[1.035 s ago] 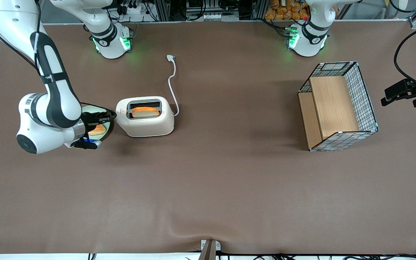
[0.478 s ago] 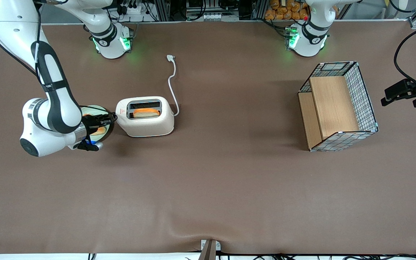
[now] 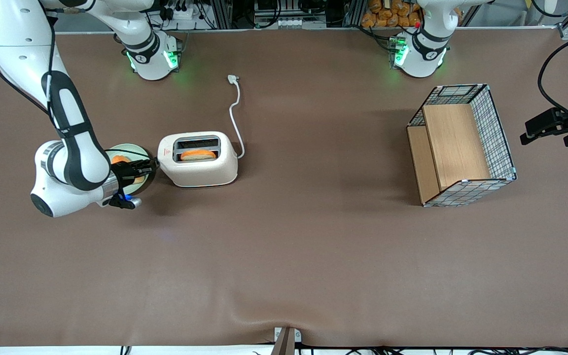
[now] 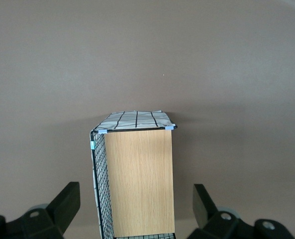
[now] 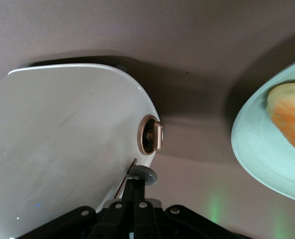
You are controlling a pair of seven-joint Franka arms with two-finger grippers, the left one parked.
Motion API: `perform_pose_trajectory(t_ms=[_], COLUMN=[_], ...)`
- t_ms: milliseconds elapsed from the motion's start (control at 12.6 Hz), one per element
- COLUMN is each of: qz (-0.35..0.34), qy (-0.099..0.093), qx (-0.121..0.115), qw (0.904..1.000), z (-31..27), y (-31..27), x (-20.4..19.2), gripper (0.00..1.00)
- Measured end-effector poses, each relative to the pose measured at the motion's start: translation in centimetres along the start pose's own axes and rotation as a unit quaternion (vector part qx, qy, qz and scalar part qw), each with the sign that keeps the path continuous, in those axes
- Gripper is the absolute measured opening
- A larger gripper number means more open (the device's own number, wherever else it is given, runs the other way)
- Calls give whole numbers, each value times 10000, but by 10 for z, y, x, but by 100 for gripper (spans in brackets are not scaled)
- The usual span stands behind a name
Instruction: Press toaster button with right arm
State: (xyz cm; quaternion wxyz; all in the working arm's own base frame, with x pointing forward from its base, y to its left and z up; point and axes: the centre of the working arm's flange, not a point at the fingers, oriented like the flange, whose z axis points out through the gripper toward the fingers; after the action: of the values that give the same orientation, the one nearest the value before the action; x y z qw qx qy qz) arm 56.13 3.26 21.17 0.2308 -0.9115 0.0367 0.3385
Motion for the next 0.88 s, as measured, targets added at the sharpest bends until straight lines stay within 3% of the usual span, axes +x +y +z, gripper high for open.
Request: perform_pose_trajectory(t_ms=[558,876], qz=[-111,-285], qy=[53,520], qx=[24,-104], qw=[9999,9982], z=[-5,-52], y=[-1,-23], x=[1,-14], gripper=[1,1])
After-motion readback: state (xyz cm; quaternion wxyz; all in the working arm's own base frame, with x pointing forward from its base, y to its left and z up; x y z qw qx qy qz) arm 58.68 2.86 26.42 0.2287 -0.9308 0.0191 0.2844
